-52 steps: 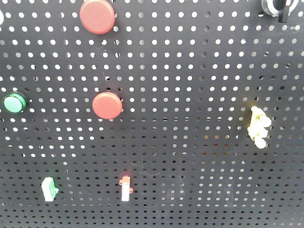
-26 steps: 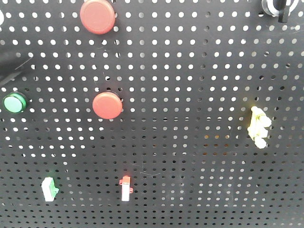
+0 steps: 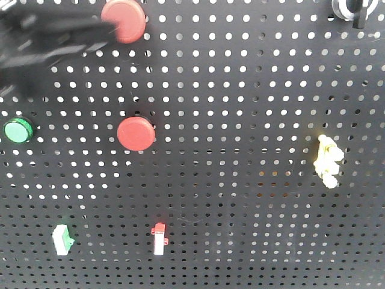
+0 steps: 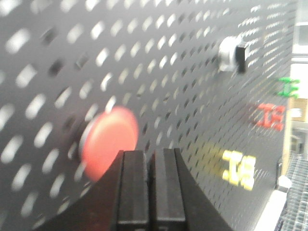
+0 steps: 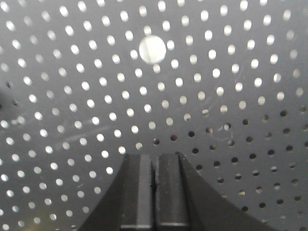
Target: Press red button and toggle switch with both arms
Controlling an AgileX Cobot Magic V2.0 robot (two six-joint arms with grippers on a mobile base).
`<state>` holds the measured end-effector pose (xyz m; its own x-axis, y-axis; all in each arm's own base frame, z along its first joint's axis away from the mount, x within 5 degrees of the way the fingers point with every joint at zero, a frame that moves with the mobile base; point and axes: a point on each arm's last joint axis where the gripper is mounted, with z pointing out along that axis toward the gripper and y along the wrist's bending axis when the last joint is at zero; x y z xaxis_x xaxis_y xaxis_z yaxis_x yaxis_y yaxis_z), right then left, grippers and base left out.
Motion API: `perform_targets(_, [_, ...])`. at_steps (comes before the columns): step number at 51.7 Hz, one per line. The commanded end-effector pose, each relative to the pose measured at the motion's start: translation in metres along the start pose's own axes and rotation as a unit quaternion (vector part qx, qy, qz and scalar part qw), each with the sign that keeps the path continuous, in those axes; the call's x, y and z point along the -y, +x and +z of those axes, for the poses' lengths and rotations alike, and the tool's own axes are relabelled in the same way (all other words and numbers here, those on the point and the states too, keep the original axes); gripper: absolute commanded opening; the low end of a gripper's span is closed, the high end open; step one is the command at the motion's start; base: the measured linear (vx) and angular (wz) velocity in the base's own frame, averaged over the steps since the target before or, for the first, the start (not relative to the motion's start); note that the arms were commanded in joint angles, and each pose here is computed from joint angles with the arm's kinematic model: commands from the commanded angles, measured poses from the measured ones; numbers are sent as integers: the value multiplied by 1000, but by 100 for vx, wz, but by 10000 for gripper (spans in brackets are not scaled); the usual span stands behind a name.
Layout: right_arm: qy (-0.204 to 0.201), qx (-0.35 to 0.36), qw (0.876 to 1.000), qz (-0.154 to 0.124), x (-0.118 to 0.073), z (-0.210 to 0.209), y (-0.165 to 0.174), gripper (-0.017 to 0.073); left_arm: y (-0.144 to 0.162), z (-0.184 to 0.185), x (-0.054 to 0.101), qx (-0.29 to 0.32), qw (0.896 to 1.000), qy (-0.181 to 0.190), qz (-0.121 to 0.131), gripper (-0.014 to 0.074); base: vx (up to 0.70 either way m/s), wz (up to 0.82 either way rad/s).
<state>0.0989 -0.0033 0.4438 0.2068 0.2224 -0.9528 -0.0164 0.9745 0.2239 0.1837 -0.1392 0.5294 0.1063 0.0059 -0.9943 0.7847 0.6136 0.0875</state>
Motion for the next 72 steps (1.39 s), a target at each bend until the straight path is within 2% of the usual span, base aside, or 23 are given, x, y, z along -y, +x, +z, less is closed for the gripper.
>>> perform_targets(1, [-3,52,999,-7,-2,1,-16,-3,-18,-1,-4,48,999,-23,-7,1,0,0])
perform_targets(9, [-3,52,999,-7,-2,1,-16,-3,-8,15,-13,40,998,-37,-18,1,0,0])
perform_targets(24, [-3,52,999,-7,-2,1,-16,-3,-2,25,-20,37,998,-50,-24,1,0,0])
perform_targets(35, [-3,48,999,-5,-2,1,-15,-3,-10,5,0,18,1000,8,-14,1,0,0])
perform_targets(39, [-3,31,1000,5,-2,1,-12,-3,-15,-6,8,15,1000,26,-6,1,0,0])
perform_targets(44, [-2,-9,1000,0,-2,0,-6,-3,-16,-22,14,20,999,26,-1,1,0,0])
perform_targets(51, [-12,-69,997,-34,-3,-1,5,-3,-1,-38,19,21,1000,4,-10,1,0,0])
perform_targets(56, [-43,-82,995,-42,-9,-2,8,-3,18,-49,21,18,999,-21,-20,1,0,0])
perform_targets(62, [-114,-86,990,-21,-22,0,9,-3,40,-59,23,8,999,-39,-32,1,0,0])
perform_targets(68, [-217,-82,973,-2,-39,5,11,-3,53,-68,26,5,998,-48,-41,1,0,0])
perform_targets(72, [-266,-64,962,22,-46,12,9,-3,55,-72,28,6,998,-48,-43,1,0,0])
